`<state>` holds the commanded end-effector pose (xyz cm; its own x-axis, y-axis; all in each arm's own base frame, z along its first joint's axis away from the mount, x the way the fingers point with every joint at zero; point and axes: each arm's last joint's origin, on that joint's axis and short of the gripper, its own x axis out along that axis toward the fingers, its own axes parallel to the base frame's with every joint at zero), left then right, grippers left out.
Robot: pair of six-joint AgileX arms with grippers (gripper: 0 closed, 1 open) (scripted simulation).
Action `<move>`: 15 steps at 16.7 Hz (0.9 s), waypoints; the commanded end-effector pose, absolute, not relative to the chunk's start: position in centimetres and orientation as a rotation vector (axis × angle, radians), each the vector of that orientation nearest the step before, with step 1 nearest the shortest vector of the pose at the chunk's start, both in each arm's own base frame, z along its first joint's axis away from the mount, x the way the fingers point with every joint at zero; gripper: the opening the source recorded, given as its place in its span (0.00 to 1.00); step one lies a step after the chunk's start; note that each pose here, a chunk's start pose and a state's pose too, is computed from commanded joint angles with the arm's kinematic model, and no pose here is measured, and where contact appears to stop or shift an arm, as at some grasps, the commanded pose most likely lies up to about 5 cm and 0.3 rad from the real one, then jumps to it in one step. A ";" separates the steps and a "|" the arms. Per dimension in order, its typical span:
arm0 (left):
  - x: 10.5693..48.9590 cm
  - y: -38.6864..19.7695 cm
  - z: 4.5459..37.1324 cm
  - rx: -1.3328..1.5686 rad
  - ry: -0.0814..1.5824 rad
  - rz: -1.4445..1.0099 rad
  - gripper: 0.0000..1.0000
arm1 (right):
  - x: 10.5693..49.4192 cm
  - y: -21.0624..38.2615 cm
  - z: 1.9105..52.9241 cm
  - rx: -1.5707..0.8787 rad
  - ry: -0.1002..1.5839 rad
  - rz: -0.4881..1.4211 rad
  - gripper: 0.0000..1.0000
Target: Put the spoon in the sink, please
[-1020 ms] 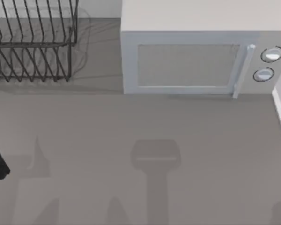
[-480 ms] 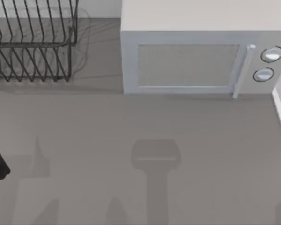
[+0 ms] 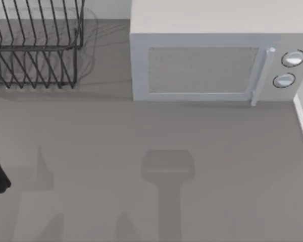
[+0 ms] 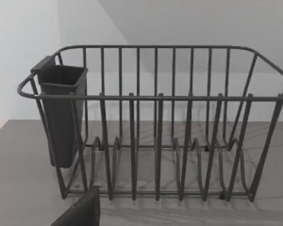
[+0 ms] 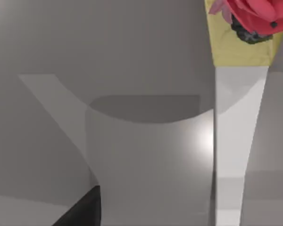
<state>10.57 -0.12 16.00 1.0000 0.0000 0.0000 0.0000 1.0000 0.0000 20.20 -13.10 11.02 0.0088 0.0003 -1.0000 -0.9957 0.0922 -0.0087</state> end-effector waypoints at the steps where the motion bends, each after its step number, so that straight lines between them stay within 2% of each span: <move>1: 10.6 -0.1 16.0 0.000 0.000 0.000 1.00 | 20.1 -13.0 10.2 -1.142 1.245 1.138 1.00; 7: 10.6 -0.1 16.0 0.000 0.000 0.000 1.00 | 19.9 -12.9 9.3 -1.137 1.247 1.144 1.00; 15: 10.6 -0.1 16.0 0.000 0.000 0.000 1.00 | 19.9 -12.9 9.3 -1.137 1.247 1.144 0.40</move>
<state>10.57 -0.12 16.00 1.0000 0.0000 0.0000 0.0000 1.0000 0.0000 19.85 -12.89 9.31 0.0006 0.0055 -1.0000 -0.9958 0.0917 -0.0001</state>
